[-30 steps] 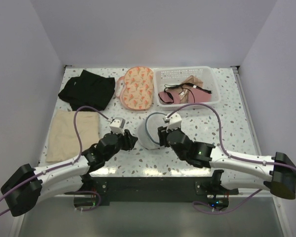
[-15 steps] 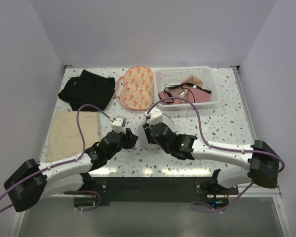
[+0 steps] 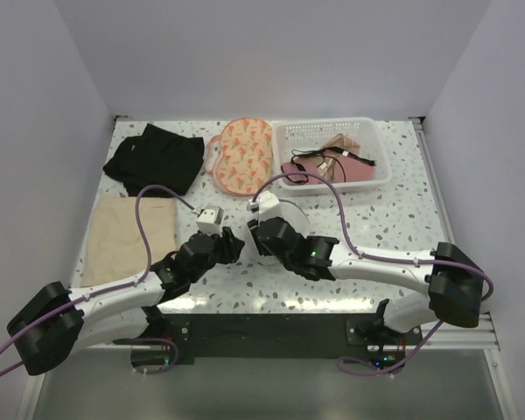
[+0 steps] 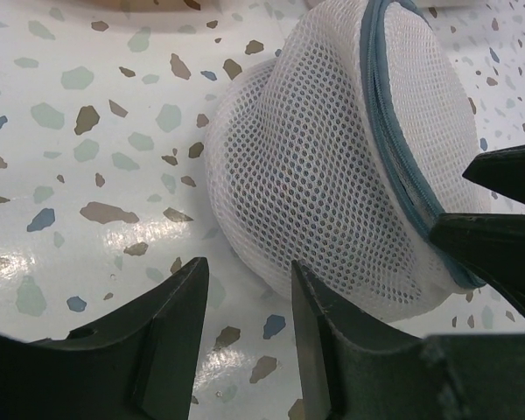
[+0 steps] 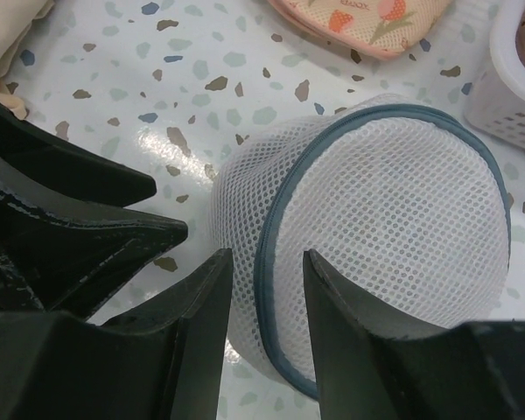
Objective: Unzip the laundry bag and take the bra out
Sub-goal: Open the laundry bag at the center of the board, then pick up the bra from the laundry bag.
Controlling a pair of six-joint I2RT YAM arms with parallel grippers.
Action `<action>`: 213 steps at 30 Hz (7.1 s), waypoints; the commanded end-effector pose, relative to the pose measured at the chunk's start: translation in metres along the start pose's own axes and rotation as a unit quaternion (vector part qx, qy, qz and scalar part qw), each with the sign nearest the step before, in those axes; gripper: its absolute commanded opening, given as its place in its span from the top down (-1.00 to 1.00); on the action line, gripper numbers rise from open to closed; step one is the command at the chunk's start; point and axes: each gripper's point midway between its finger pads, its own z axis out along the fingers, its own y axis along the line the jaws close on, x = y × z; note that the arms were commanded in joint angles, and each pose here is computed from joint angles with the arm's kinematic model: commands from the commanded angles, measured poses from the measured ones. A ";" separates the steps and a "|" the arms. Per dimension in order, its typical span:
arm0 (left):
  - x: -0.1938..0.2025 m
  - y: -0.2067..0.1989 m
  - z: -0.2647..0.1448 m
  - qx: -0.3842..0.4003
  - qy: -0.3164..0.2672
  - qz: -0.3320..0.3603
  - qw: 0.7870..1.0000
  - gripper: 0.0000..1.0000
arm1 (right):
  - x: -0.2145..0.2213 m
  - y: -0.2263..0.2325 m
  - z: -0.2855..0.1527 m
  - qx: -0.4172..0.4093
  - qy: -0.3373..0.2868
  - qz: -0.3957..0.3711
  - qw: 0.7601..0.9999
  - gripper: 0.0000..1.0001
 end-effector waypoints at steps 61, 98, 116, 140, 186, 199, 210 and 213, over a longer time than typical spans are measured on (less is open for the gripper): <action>-0.077 -0.040 0.001 0.028 -0.088 -0.011 0.996 -0.73 | -0.032 -0.054 -0.056 0.023 -0.055 0.079 0.995 1.00; -0.094 -0.076 0.046 0.051 -0.082 0.039 0.995 -0.87 | 0.074 -0.200 -0.142 0.307 -0.088 0.321 0.892 0.10; -0.098 -0.069 0.043 0.031 -0.086 0.047 0.995 -0.87 | 0.030 -0.188 -0.138 0.259 -0.127 0.270 0.919 -0.08; -0.099 -0.095 0.033 0.109 -0.081 0.081 0.987 -0.88 | 0.030 -0.139 -0.086 0.107 -0.109 0.237 0.960 -0.72; -0.049 -0.096 0.051 0.122 0.023 0.097 0.987 1.00 | 0.045 -0.096 -0.022 -0.088 -0.041 0.329 0.939 -0.71; -0.045 -0.091 0.048 0.118 0.026 0.093 0.988 1.00 | 0.062 -0.083 -0.006 -0.114 -0.017 0.317 0.941 -0.55; -0.042 -0.090 0.047 0.117 0.029 0.088 0.989 1.00 | 0.046 -0.071 0.009 -0.148 -0.035 0.318 0.936 -0.53; -0.043 -0.089 0.046 0.116 0.026 0.087 0.989 1.00 | 0.047 -0.069 0.017 -0.149 -0.027 0.320 0.935 -0.50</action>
